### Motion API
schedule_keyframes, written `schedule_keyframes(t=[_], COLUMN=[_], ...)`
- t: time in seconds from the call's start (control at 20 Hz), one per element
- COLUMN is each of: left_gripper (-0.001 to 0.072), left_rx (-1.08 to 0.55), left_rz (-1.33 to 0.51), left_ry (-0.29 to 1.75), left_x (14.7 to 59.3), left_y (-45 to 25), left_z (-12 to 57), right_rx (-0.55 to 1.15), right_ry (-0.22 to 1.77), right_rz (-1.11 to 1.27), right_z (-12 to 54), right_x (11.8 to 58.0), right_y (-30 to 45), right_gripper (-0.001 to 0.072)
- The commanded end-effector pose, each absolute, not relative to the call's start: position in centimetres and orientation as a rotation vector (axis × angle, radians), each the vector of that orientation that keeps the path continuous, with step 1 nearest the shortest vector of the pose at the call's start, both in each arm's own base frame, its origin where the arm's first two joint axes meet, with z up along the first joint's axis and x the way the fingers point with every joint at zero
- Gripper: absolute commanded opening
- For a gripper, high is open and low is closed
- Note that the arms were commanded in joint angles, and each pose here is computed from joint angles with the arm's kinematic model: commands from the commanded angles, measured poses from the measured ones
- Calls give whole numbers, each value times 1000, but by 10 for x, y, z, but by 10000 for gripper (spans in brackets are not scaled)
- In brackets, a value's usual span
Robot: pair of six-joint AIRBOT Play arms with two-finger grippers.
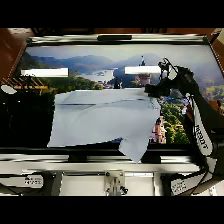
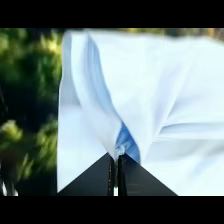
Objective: Fold the shirts.
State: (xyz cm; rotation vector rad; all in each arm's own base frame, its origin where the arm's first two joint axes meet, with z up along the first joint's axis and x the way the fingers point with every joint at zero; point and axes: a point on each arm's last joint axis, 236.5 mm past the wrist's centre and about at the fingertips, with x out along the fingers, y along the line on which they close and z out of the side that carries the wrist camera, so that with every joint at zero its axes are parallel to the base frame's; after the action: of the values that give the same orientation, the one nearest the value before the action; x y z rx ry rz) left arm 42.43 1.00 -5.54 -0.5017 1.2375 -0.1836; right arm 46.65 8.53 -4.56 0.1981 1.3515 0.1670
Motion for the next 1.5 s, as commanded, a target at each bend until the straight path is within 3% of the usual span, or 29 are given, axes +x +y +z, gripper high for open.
schedule_keyframes(t=[0.0, 0.25, 0.55, 0.7, 0.75, 0.8, 0.85, 0.9, 1.0, 1.15, 1.25, 1.45], left_gripper=[29, 29, 30, 30, 31, 81, 308, 536, 560, 505, 540, 542], left_rx=[-493, -453, -414, -424, -449, -477, -502, -509, -532, -552, -585, -620], left_rz=[-241, -189, -172, -167, -157, -157, -165, -176, -197, -190, -153, -201], left_ry=[1482, 1639, 1548, 1561, 1590, 1632, 1681, 1719, 1781, 1860, 1826, 1812], left_x=[365, 335, 361, 361, 357, 349, 339, 331, 318, 285, 263, 189], left_y=[8, 23, 36, 35, 34, 30, 26, 24, 24, 31, 33, 19], left_z=[-67, -87, -79, -83, -88, -91, -90, -87, -70, -40, -36, -64], right_rx=[201, 168, 59, 130, 161, 179, 184, 172, 107, 39, 74, 202], right_ry=[1545, 1636, 1637, 1650, 1654, 1667, 1690, 1697, 1675, 1744, 1761, 1727], right_rz=[133, 96, 33, 77, 95, 106, 121, 125, 121, 136, 120, 11], right_z=[-58, -82, -84, -82, -81, -80, -75, -67, -40, 2, 19, 23], right_x=[421, 396, 396, 393, 392, 388, 382, 377, 369, 330, 310, 273], right_y=[80, 69, 43, 61, 68, 72, 75, 73, 62, 30, 7, -34], right_gripper=[68, 68, 68, 69, 100, 346, 507, 507, 507, 507, 507, 507])
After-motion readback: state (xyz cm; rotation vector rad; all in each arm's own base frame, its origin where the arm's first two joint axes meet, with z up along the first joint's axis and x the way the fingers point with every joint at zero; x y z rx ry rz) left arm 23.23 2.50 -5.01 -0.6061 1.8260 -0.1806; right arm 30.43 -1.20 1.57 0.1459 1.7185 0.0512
